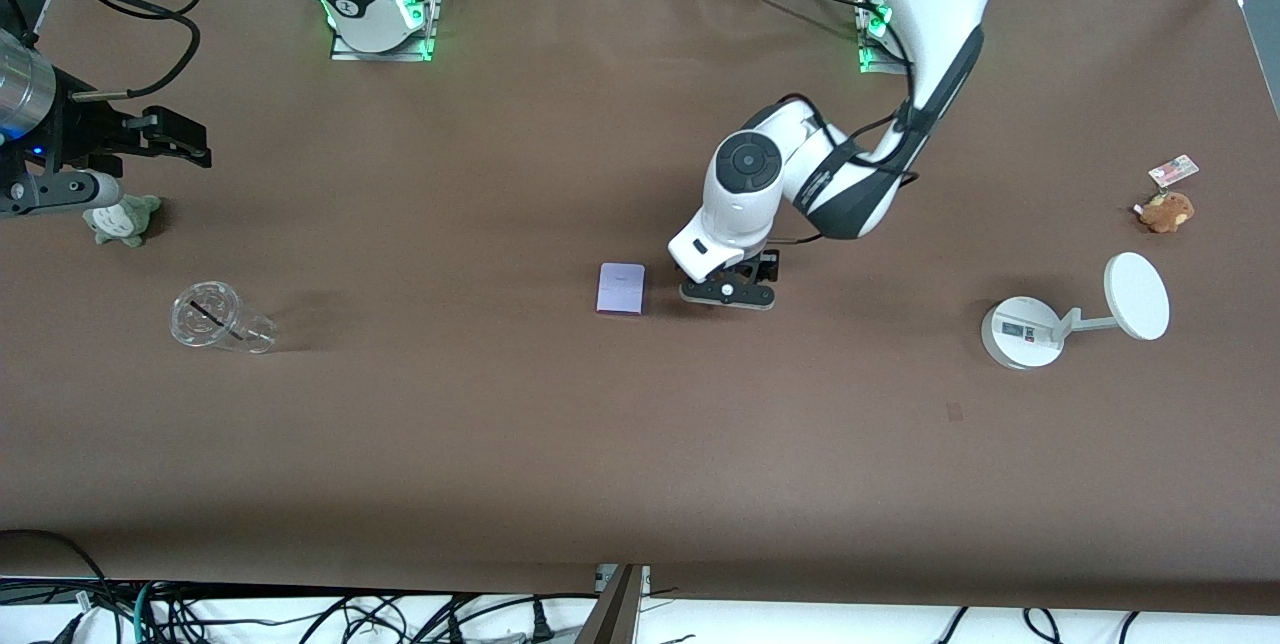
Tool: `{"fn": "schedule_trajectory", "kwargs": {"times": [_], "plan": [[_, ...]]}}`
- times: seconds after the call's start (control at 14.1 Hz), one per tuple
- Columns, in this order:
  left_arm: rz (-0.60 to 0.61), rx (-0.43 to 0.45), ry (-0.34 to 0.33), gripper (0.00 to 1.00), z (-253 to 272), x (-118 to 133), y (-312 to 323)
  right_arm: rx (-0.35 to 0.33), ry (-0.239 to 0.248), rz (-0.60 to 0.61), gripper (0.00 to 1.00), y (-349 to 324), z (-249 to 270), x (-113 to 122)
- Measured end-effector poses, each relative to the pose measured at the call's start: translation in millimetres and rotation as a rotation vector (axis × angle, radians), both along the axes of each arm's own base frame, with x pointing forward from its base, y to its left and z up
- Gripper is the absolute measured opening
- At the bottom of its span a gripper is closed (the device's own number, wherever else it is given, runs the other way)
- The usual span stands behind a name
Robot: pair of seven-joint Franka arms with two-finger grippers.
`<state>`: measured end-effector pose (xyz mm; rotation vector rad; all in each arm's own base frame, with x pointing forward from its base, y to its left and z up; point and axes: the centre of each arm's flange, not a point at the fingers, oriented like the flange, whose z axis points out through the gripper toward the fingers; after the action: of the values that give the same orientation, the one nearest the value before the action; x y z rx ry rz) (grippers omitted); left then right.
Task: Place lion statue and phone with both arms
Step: 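Close the left gripper on the lion statue and lift it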
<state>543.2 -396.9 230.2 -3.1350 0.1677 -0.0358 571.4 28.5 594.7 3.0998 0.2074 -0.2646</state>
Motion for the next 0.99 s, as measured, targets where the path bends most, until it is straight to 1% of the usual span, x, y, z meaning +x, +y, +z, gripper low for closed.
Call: {"fn": "schedule_trajectory", "kwargs": {"times": [0.14,0.28,0.36,0.43,0.5,0.57,0.64,0.71,0.78,0.99], "plan": [[0.004,-0.013,0.006,1.0,-20,1,1,0.0,0.001,0.0,1.0,0,-1,0],[0.006,-0.016,0.006,1.0,-23,1,1,0.0,0.001,0.0,1.0,0,-1,0],[0.012,-0.018,0.005,0.93,-22,1,0,0.0,0.002,0.0,1.0,0,-1,0],[0.019,-0.018,0.005,0.84,-21,1,0,0.0,0.002,0.001,1.0,0,-1,1],[0.024,-0.019,0.005,0.71,-21,1,-1,0.0,0.002,0.003,1.0,1,-1,1],[0.027,-0.019,0.005,0.62,-21,1,-1,0.0,0.002,0.006,1.0,3,-1,0],[0.028,-0.019,0.005,0.5,-21,1,-1,0.0,0.002,0.009,1.0,5,-1,0],[0.03,-0.019,0.005,0.41,-21,1,-1,0.0,0.002,0.011,1.0,6,-1,0],[0.03,-0.02,0.004,0.37,-21,1,-1,0.0,0.002,0.011,1.0,6,-1,0],[0.04,-0.026,-0.009,0.37,-12,8,1,0.0,0.002,0.01,1.0,5,-1,0]]}}
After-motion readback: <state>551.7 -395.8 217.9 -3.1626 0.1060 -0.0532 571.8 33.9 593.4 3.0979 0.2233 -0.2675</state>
